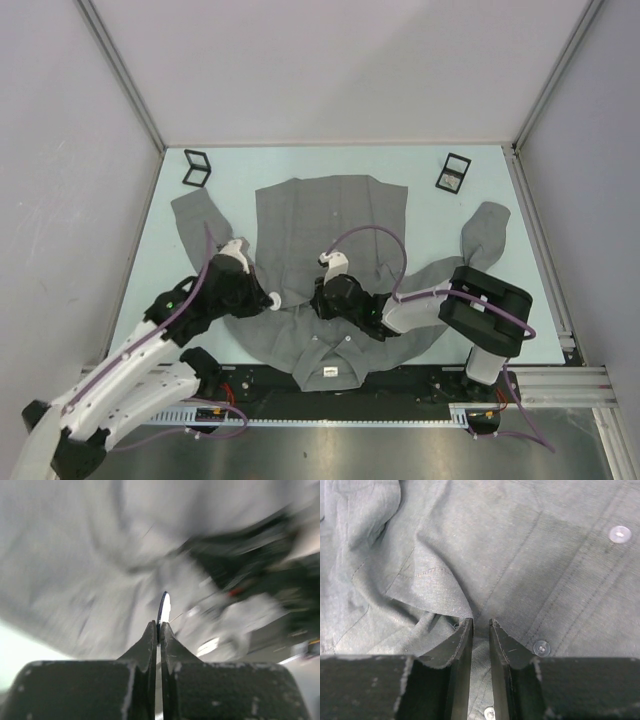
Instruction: Remove the brooch from the garment
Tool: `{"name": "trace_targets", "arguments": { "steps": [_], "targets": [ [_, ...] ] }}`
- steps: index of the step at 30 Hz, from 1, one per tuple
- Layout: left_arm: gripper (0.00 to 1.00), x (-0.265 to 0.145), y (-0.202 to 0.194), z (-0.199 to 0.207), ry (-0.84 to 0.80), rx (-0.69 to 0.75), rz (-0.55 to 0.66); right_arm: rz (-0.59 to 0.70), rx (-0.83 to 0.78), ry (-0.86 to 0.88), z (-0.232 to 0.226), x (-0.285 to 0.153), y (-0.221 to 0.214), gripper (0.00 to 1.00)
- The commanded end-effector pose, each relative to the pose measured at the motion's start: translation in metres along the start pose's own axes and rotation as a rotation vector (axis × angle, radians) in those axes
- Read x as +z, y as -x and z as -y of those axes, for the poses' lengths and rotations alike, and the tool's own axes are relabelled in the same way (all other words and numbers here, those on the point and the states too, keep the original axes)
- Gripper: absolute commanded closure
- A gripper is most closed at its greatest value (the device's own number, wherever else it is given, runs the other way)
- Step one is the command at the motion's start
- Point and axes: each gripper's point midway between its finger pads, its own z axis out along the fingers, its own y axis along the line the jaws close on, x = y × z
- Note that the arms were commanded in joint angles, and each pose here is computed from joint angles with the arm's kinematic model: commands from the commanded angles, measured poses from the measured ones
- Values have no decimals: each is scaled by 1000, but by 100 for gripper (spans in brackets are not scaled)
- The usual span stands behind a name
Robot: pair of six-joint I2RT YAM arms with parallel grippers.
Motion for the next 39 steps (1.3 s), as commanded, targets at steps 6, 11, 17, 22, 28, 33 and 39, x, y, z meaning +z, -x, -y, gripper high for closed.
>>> {"name": "trace_targets", "arguments": {
  "steps": [6, 11, 17, 22, 28, 33, 39],
  "targets": [
    [99, -30, 84, 79, -429, -44, 432, 73, 20, -3, -2, -27, 42, 71],
    [100, -46, 96, 99, -506, 39, 472, 155, -32, 142, -29, -74, 90, 57],
    [100, -66, 95, 128, -697, 57, 455, 167, -82, 372, -50, -125, 109, 39],
    [100, -79, 78, 151, -905, 73, 397, 197, -145, 585, -67, -174, 111, 35],
    [100, -75, 62, 155, -968, 113, 342, 267, -153, 703, -75, -210, 125, 39],
    [99, -76, 54, 157, -1001, 148, 313, 282, -121, 763, -78, -218, 133, 46],
    [100, -76, 48, 158, -1030, 150, 292, 291, -110, 778, -83, -213, 136, 47]
  ]
}}
